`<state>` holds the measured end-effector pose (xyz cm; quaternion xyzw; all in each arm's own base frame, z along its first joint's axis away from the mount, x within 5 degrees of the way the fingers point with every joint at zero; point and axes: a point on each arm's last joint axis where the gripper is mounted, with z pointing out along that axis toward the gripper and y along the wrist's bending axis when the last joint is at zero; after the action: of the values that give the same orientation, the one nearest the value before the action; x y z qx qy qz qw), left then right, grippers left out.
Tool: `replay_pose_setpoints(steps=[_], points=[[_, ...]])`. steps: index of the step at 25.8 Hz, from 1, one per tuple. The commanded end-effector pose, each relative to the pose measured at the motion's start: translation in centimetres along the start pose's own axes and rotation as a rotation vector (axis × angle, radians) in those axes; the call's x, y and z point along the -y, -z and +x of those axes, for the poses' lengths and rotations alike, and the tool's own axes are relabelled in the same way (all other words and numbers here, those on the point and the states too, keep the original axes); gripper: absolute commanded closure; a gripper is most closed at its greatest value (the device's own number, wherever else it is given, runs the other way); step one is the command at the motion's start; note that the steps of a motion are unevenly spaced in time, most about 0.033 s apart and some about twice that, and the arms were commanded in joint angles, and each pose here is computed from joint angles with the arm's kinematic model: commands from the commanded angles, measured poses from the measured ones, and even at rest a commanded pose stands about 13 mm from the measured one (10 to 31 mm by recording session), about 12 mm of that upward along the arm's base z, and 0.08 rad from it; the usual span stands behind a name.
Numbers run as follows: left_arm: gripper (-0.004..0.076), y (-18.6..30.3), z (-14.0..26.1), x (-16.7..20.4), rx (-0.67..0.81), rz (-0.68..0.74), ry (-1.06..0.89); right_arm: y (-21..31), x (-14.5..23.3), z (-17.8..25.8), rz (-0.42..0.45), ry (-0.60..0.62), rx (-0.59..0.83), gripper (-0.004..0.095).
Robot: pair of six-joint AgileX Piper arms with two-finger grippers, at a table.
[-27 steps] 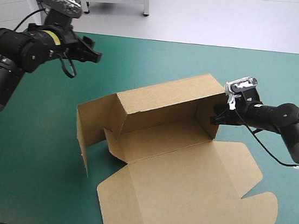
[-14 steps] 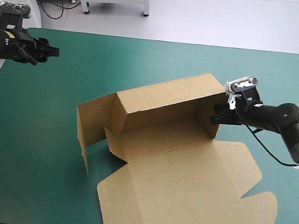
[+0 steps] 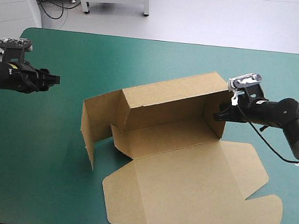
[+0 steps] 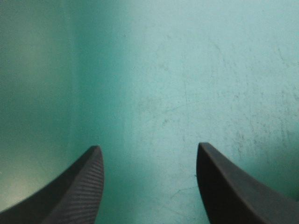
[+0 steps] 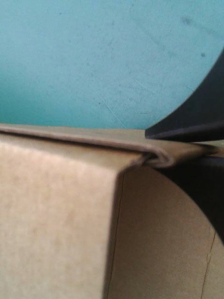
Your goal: Fold the box
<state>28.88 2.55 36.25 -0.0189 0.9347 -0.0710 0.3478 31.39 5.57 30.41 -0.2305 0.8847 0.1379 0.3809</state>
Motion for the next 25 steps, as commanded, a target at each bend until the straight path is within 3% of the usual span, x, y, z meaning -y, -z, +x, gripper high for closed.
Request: replay_pose_setpoints(steps=[1, 11, 15, 22, 25], points=[[0.0306, 1.7, 0.4, 0.5, 0.113, 0.009, 0.001, 1.8, -0.5, -1.8, 0.012, -0.037, 0.098, 0.0930], [0.0306, 1.2, 4.8, 0.2, 0.151, -0.031, 0.018, 1.8, -0.4, -1.6, 0.016, -0.065, 0.080, 0.0930], [0.0306, 1.4, 4.9, 0.0, 0.175, -0.059, -0.007, 2.6, -0.2, -2.2, 0.050, -0.139, 0.026, 0.0929], [0.0306, 1.4, 4.8, -0.1, 0.179, -0.066, -0.014, 5.6, 0.0, -4.5, 0.110, -0.144, -0.031, 0.0929], [0.0306, 1.4, 4.9, -0.1, 0.176, -0.065, -0.014, 6.4, 0.1, -5.4, 0.111, -0.144, -0.123, 0.0930]])
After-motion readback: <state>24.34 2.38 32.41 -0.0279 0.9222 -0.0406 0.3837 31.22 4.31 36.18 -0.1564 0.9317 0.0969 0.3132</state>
